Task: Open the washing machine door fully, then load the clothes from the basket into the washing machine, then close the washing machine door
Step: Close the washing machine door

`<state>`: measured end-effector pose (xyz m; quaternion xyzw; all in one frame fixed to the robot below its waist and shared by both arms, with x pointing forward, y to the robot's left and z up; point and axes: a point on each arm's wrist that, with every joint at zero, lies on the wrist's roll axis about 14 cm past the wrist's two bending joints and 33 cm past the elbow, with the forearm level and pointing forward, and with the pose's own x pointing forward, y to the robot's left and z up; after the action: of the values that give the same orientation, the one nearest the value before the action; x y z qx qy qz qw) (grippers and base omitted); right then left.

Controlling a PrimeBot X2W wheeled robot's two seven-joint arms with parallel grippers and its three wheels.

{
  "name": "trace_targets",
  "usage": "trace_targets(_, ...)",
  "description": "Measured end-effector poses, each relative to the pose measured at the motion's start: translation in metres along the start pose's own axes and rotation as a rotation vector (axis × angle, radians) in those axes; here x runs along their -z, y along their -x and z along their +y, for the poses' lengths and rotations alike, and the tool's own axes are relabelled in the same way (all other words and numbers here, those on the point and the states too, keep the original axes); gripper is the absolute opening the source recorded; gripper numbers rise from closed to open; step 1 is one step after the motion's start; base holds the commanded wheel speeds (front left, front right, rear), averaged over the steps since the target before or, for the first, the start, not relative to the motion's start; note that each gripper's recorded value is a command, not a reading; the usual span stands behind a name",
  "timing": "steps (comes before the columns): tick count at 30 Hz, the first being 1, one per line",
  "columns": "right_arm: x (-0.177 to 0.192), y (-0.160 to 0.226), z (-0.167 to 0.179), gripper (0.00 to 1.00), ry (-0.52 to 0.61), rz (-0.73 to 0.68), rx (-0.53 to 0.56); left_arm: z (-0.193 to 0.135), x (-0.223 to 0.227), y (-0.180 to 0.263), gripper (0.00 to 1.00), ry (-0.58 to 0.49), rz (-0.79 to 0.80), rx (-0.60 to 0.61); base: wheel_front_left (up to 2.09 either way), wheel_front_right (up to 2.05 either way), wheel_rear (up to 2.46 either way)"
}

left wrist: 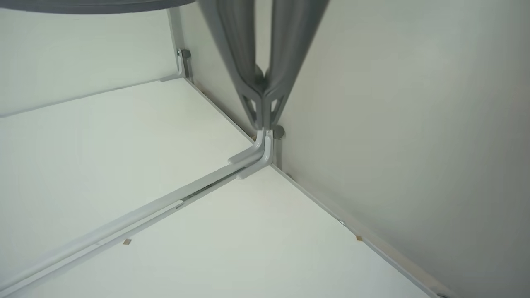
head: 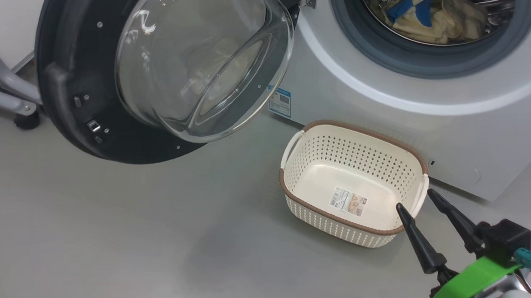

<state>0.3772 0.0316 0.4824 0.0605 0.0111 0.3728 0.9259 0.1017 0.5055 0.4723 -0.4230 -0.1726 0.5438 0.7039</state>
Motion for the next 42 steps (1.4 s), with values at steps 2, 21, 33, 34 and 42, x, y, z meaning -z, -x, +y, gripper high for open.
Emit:
trace_targets(2, 0.002, 0.003, -0.005, 1.0, -0.005, 0.005, 0.015, -0.018, -0.013, -0.017, 0.0, 0.035, -0.008, 0.008, 0.0, 0.0, 0.0)
trace_targets(21, 0.012, 0.028, -0.054, 1.0, -0.021, 0.023, 0.175, -0.226, 0.027, -0.081, 0.0, 0.338, 0.235, 0.252, 0.0, 0.0, 0.0)
trace_targets(33, 0.008, 0.044, -0.064, 1.0, -0.018, 0.015, 0.229, -0.273, 0.086, -0.073, 0.0, 0.385, 0.438, 0.304, 0.0, 0.0, 0.0)
trace_targets(34, 0.008, 0.045, -0.065, 1.0, -0.018, 0.015, 0.233, -0.276, 0.09, -0.072, 0.0, 0.395, 0.451, 0.307, 0.0, 0.0, 0.0)
trace_targets(42, 0.009, 0.053, -0.074, 1.0, -0.018, 0.019, 0.267, -0.28, 0.13, -0.07, 0.0, 0.421, 0.534, 0.278, 0.0, 0.0, 0.0)
